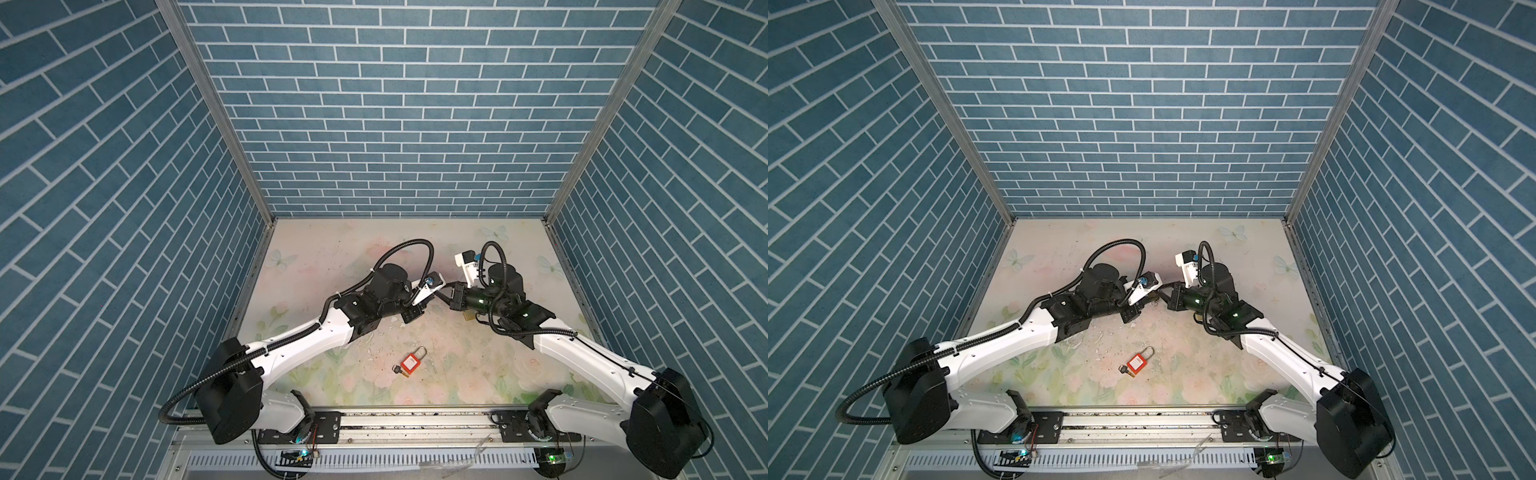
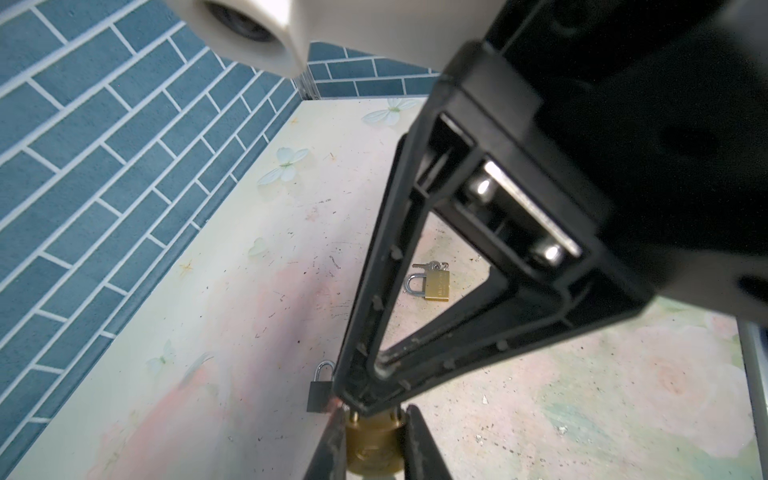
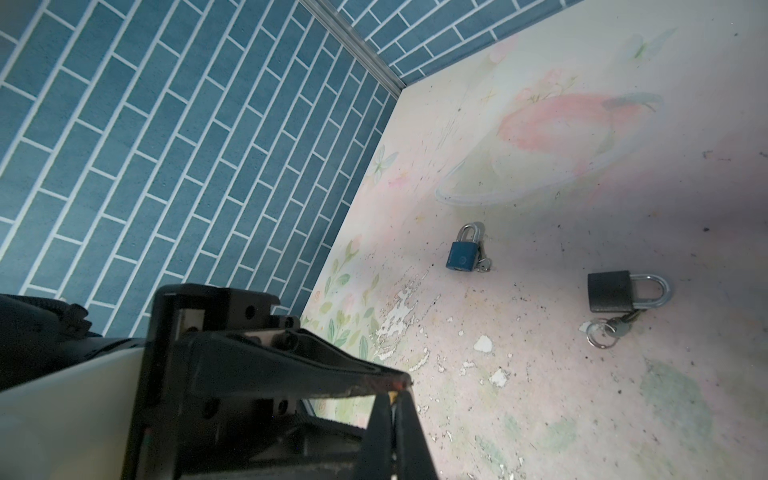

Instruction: Lock with the key

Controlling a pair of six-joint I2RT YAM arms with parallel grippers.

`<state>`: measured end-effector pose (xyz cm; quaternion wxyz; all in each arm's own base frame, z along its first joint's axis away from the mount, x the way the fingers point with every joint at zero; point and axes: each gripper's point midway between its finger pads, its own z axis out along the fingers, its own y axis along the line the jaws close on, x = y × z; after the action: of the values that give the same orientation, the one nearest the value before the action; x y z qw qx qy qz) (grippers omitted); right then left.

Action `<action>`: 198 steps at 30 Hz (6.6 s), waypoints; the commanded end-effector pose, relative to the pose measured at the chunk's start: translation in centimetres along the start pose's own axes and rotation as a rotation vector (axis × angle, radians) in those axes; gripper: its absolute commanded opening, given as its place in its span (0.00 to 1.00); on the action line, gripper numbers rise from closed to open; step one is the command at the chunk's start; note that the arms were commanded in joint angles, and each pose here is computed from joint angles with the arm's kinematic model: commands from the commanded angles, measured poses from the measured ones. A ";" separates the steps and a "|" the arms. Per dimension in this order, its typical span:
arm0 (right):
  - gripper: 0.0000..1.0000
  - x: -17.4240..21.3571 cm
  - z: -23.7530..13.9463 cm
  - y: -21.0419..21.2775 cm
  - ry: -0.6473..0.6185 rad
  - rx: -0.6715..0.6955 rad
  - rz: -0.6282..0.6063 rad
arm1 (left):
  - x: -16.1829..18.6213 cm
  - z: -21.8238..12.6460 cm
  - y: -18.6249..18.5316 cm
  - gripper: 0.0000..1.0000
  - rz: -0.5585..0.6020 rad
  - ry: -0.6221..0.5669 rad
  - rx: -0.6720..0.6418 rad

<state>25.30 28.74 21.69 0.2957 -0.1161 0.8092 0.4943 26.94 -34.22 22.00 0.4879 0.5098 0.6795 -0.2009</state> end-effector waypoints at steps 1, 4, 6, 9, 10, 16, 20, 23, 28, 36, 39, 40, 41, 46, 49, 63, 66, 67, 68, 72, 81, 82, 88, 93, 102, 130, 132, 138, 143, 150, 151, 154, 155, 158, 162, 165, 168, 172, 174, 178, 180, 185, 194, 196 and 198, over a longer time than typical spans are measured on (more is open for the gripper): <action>0.00 9.5 0.7 -2.9 0.323 0.087 0.180 | -16.9 -7.3 2.2 0.00 0.106 -0.643 -0.106; 0.00 10.1 0.9 -3.0 0.327 0.086 0.188 | -16.7 -7.0 2.3 0.00 0.097 -0.634 -0.110; 0.00 10.5 1.1 -3.0 0.335 0.086 0.191 | -16.7 -6.7 2.3 0.00 0.100 -0.626 -0.106; 0.00 11.0 1.4 -2.9 0.345 0.086 0.192 | -16.8 -6.3 2.4 0.00 0.104 -0.618 -0.105; 0.00 11.2 1.5 -2.9 0.348 0.086 0.194 | -16.8 -6.2 2.4 0.00 0.104 -0.618 -0.106; 0.00 11.3 1.6 -2.8 0.353 0.091 0.190 | -16.6 -6.2 2.9 0.00 0.095 -0.617 -0.122; 0.00 10.1 1.4 -2.2 0.342 0.104 0.155 | -15.2 -5.7 2.8 0.00 0.074 -0.585 -0.120; 0.00 8.1 0.9 -1.2 0.315 0.112 0.117 | -13.1 -5.1 2.3 0.00 0.055 -0.531 -0.106; 0.05 1.0 -1.8 1.2 0.158 0.110 0.043 | -6.4 -3.3 -0.2 0.00 -0.016 -0.389 -0.045; 0.32 -7.8 -6.9 6.5 -0.084 0.069 -0.102 | 1.8 -1.5 -5.0 0.00 -0.073 -0.203 0.039; 0.43 -8.5 -8.2 7.7 -0.128 0.064 -0.147 | 1.7 -1.8 -4.6 0.00 -0.133 -0.226 0.017; 0.44 -8.5 -8.7 7.8 -0.144 0.065 -0.161 | 1.2 -2.0 -4.2 0.00 -0.161 -0.242 0.000; 0.45 -8.4 -9.1 7.9 -0.159 0.065 -0.172 | 0.7 -2.2 -3.7 0.00 -0.192 -0.256 -0.021; 0.45 -5.2 -9.4 5.2 -0.205 0.068 -0.175 | -2.9 -3.7 -0.5 0.00 -0.477 -0.378 -0.117; 0.41 -2.5 -8.9 3.2 -0.206 0.069 -0.161 | -3.4 -4.7 1.9 0.00 -0.707 -0.432 -0.199; 0.39 1.6 -2.2 3.1 -0.108 0.030 -0.304 | 4.2 -4.8 5.3 0.00 -1.631 -0.392 -0.299; 0.38 1.7 -0.4 3.6 -0.075 0.019 -0.326 | 4.8 -4.5 5.3 0.00 -1.692 -0.355 -0.301; 0.38 1.7 0.1 3.7 -0.064 0.017 -0.334 | 4.8 -4.5 5.3 0.00 -1.701 -0.353 -0.296; 0.38 1.7 0.6 3.7 -0.054 0.018 -0.342 | 4.8 -4.4 5.2 0.00 -1.708 -0.345 -0.290; 0.38 1.6 2.1 3.7 -0.034 0.008 -0.346 | 5.2 -4.2 5.1 0.00 -1.735 -0.325 -0.285; 0.38 1.8 4.6 3.2 0.007 -0.002 -0.348 | 5.3 -4.3 5.2 0.00 -1.744 -0.321 -0.273; 0.37 1.8 4.9 3.2 0.014 -0.003 -0.348 | 5.3 -4.3 5.3 0.00 -1.744 -0.321 -0.272; 0.28 2.1 6.1 2.9 0.042 -0.013 -0.345 | 5.5 -4.4 5.1 0.00 -1.751 -0.312 -0.266; 0.19 2.4 6.8 2.6 0.064 -0.015 -0.341 | 5.4 -4.2 4.9 0.00 -1.758 -0.300 -0.250; 0.00 2.9 7.2 2.5 0.086 -0.022 -0.338 | 5.4 -3.7 4.8 0.00 -1.768 -0.268 -0.215; 0.00 8.2 4.4 -0.7 0.212 0.068 -0.246 | 18.1 -9.6 4.5 0.00 -1.759 0.186 -0.638; 0.00 8.5 4.8 -1.0 0.230 0.072 -0.246 | 19.8 -9.3 2.5 0.00 -1.776 0.271 -0.639; 0.00 9.4 6.1 -1.8 0.279 0.073 -0.221 | 22.0 -8.1 -0.6 0.00 -1.795 0.423 -0.662; 0.00 10.0 6.7 -2.4 0.298 0.070 -0.204 | 23.5 -7.7 -0.9 0.00 -1.783 0.491 -0.724; 0.00 10.6 7.3 -2.5 0.322 0.060 -0.192 | 26.1 -9.2 -0.5 0.00 -1.727 0.564 -0.857; 0.00 10.6 7.5 -2.4 0.323 0.057 -0.193 | 26.5 -9.5 -0.2 0.00 -1.722 0.567 -0.872; 0.00 10.9 7.8 -2.3 0.333 0.051 -0.190 | 27.2 -9.7 0.3 0.00 -1.726 0.561 -0.882; 0.00 11.0 8.0 -2.3 0.337 0.049 -0.191 | 27.2 -9.4 0.4 0.00 -1.724 0.551 -0.867; 0.00 11.2 8.2 -2.4 0.346 0.053 -0.188 | 26.4 -8.4 0.9 0.00 -1.695 0.542 -0.814; 0.00 11.1 8.2 -3.3 0.340 0.108 -0.179 | 25.0 -6.6 1.2 0.00 -1.675 0.552 -0.756; 0.00 11.2 7.9 -4.4 0.342 0.159 -0.168 | 23.8 -5.1 1.3 0.00 -1.663 0.542 -0.715; 0.00 11.7 7.8 -5.6 0.354 0.205 -0.139 | 22.5 -3.3 1.5 0.00 -1.638 0.531 -0.669; 0.00 12.2 7.4 -7.7 0.365 0.254 -0.067 | 21.1 -0.7 1.3 0.00 -1.598 0.545 -0.602; 0.00 12.3 7.2 -8.3 0.364 0.266 -0.044 | 20.5 0.4 1.1 0.00 -1.572 0.557 -0.574; 0.00 12.4 6.8 -9.0 0.363 0.282 -0.020 | 20.1 1.5 0.8 0.00 -1.538 0.581 -0.553; 0.00 12.5 6.8 -9.2 0.364 0.287 -0.012 | 20.3 1.8 0.5 0.00 -1.535 0.593 -0.538; 0.00 12.6 6.9 -9.4 0.367 0.287 0.000 | 20.7 2.5 -0.2 0.11 -1.530 0.607 -0.493; 0.00 12.5 7.1 -9.5 0.369 0.286 0.006 | 20.7 3.0 -0.1 0.33 -1.492 0.606 -0.473; 0.00 12.5 7.2 -9.5 0.368 0.288 0.010 | 20.6 2.9 -0.1 0.36 -1.489 0.604 -0.474; 0.00 12.5 7.2 -9.5 0.369 0.286 0.013 | 20.5 2.8 0.0 0.38 -1.488 0.595 -0.472</action>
<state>22.44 31.78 5.42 0.1641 -0.1741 0.9063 0.3483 27.82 -26.14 2.51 0.1094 -0.1653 0.9639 -0.1780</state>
